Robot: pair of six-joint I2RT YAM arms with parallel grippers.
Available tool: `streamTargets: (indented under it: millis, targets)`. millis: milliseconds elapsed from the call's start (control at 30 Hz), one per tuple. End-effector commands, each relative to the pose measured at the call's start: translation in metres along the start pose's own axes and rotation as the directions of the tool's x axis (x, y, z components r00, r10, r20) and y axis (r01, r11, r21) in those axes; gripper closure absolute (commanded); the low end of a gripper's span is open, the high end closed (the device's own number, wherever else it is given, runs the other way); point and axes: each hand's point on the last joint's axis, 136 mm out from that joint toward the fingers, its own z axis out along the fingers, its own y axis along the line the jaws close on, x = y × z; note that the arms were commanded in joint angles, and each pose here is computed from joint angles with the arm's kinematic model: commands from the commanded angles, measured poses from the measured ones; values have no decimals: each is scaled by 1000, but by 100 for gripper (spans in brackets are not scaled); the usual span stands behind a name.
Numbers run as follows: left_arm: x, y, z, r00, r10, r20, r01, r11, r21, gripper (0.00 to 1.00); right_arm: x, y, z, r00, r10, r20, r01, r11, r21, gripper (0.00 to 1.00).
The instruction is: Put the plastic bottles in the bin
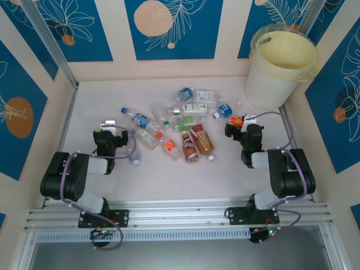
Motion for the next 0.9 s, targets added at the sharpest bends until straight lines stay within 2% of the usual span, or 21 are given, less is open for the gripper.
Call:
streamTargets:
  millis: [0,333,467,867]
  targets:
    - [-11,-2,2,999,2,33,-2,1000,3,0,-6,-4,-1,999,8,32,-9,1000,24,1]
    - [-11,-2,2,999,0,33,0,1000,3,0,-5,-5,-1,1000,9,30,-10,1000,22,1]
    - [-11,-2,2,999,1,33,-1,1000,3,0,-4,8,0,1000,-3,5,4,996,-88,1]
    - [-11,-1,1,999,1,34,-1,1000,1,0,-5,8,0,1000,-3,8,4,996,-87,1]
